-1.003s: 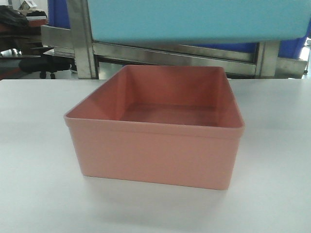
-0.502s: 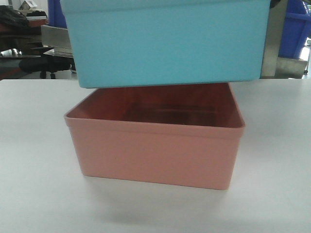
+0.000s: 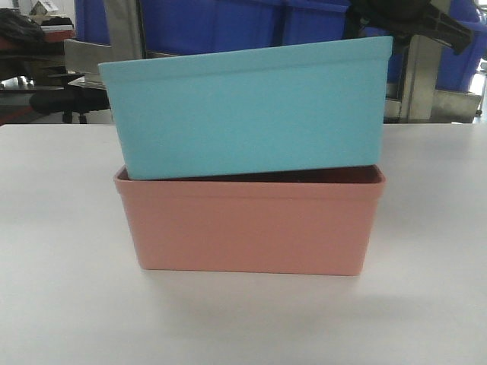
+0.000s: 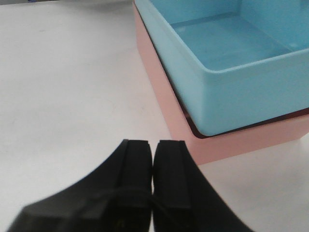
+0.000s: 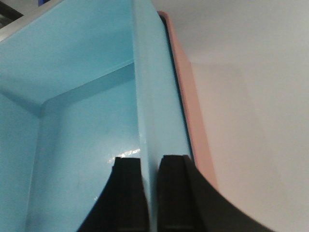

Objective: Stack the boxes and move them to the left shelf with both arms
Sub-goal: 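Lower the light-blue bin into the pink bin and release right gripper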

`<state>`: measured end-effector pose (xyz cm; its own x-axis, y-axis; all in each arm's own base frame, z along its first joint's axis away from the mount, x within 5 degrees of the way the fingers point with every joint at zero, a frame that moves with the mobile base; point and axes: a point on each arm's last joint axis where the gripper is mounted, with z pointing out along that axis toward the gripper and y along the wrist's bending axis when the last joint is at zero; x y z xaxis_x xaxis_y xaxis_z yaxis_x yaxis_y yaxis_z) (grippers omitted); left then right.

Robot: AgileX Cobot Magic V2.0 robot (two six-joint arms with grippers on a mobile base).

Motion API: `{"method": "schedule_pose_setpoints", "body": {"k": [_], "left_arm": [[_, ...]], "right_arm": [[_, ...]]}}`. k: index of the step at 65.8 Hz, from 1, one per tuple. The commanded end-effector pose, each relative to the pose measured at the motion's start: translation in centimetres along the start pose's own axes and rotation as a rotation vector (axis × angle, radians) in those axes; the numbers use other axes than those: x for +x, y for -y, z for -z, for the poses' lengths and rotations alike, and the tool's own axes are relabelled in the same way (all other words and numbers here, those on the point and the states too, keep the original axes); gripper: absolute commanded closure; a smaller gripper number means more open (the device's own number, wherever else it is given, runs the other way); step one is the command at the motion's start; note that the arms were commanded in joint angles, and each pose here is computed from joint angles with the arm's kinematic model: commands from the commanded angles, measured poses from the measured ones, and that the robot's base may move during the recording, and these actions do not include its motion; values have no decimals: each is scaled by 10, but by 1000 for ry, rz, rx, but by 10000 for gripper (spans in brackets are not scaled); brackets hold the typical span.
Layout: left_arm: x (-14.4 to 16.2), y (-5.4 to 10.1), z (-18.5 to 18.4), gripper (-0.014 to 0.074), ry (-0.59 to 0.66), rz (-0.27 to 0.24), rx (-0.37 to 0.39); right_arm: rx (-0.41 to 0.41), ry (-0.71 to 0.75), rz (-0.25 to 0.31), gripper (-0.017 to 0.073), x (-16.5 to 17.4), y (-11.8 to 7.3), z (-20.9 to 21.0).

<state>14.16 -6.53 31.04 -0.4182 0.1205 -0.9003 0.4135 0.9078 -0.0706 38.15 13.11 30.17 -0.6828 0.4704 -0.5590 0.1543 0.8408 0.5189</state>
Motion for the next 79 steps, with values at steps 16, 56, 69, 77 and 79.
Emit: {"method": "schedule_pose_setpoints", "body": {"k": [16,56,69,77,79], "left_arm": [[-15,0,4,598,107,6,-3],[-15,0,4,594,107,6,-3],[-15,0,4,575,102,6,-2],[-15,0,5,464,101,6,-2],[-15,0,5,412,101,8,-1]], "right_arm": [[-117,182,92,503,-17,-21,7],[-15,97,186,482,4,-4,-4],[-28,128,261,174,-2,-9,14],[4,118,295,22,-7,-11,26],[24,106,301,8,-8,-11,28]]}}
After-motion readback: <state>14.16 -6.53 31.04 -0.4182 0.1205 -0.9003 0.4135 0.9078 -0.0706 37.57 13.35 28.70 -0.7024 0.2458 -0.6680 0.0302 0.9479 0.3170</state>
